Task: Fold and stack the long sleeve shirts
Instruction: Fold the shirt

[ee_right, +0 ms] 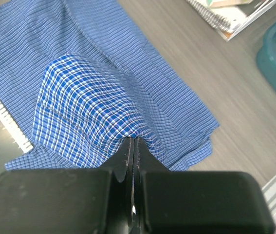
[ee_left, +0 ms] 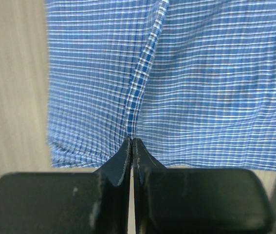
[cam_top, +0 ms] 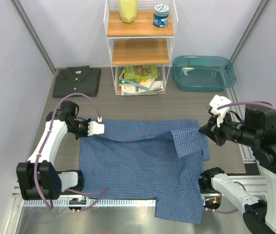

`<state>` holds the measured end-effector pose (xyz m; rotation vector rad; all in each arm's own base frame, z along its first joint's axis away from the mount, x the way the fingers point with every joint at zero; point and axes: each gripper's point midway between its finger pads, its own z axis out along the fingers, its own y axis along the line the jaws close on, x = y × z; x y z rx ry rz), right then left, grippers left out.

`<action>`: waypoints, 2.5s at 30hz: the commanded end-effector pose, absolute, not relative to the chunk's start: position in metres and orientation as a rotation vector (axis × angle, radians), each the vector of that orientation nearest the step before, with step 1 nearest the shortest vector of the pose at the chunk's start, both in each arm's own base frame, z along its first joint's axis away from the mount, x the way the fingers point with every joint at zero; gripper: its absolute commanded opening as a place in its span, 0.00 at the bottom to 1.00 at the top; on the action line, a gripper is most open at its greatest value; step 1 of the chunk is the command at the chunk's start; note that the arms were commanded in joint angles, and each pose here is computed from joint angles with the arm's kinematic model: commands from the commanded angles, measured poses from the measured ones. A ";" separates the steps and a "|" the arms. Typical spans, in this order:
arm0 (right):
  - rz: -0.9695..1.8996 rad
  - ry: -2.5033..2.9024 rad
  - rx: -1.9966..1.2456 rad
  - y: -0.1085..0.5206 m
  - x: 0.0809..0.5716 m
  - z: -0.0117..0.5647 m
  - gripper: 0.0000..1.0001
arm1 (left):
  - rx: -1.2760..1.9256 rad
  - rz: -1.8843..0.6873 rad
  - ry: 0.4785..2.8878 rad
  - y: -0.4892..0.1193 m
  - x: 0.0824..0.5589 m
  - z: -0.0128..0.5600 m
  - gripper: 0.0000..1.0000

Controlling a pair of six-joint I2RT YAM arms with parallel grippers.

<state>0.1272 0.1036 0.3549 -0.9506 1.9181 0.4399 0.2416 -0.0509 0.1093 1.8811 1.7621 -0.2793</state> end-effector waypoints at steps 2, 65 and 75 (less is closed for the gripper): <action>0.382 1.893 -0.969 0.097 0.128 0.373 0.01 | 1.911 -0.331 1.756 -0.052 0.217 0.099 0.01; 1.448 2.182 -1.133 0.227 0.175 0.213 0.01 | 1.306 -0.195 0.991 -0.344 0.150 0.207 1.00; 1.476 2.197 -1.139 0.225 0.167 0.206 0.01 | 1.213 -0.232 1.063 -0.355 0.156 0.217 1.00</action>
